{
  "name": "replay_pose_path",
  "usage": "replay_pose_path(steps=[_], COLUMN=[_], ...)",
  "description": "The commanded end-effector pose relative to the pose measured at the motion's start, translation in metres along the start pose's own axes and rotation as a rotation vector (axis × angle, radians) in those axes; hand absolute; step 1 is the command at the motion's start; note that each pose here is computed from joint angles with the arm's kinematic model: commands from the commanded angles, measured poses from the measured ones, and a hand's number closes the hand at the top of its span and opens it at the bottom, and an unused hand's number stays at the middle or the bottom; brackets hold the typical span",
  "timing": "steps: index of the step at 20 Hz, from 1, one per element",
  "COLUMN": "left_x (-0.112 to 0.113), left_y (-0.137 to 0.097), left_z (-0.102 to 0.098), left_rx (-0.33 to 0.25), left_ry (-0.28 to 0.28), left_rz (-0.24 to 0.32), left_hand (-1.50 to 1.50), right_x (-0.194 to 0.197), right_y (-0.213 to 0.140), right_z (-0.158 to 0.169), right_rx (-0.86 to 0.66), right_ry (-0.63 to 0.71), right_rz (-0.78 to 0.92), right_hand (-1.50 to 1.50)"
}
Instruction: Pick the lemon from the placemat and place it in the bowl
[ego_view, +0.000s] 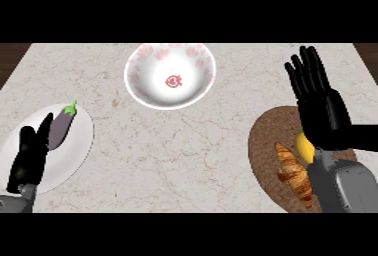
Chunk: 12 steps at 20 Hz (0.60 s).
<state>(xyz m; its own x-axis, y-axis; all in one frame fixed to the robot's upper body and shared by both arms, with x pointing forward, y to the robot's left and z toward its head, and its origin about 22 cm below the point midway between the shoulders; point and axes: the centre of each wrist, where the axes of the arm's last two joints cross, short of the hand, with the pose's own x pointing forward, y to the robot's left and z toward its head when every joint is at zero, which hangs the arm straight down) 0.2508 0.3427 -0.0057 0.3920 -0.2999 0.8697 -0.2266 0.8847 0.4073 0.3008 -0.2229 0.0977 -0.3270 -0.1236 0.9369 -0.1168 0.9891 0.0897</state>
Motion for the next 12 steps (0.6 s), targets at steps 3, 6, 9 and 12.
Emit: replay_pose_path(steps=[3, 6, 9, 12], left_x=[0.051, 0.094, 0.095, 0.097], left_y=[-0.016, -0.035, -0.035, -0.028], left_z=[-0.005, 0.01, 0.012, 0.018], left_rx=[-0.095, -0.224, -0.275, -0.333], left_ry=[-0.262, -0.485, -0.447, -0.477], left_rz=[0.205, 0.418, 0.453, 0.492], left_hand=[0.0, 0.0, 0.0, 0.0], right_x=[-0.007, -0.016, -0.017, -0.026], right_y=[-0.043, -0.085, -0.15, -0.158], right_z=[-0.001, 0.022, 0.05, 0.042], right_rx=[-0.067, -0.115, -0.401, -0.439], right_ry=[0.183, 0.356, 0.51, 0.456], right_rz=[0.026, 0.103, 0.605, 0.618], right_hand=[-1.5, -1.5, -1.5, -1.5])
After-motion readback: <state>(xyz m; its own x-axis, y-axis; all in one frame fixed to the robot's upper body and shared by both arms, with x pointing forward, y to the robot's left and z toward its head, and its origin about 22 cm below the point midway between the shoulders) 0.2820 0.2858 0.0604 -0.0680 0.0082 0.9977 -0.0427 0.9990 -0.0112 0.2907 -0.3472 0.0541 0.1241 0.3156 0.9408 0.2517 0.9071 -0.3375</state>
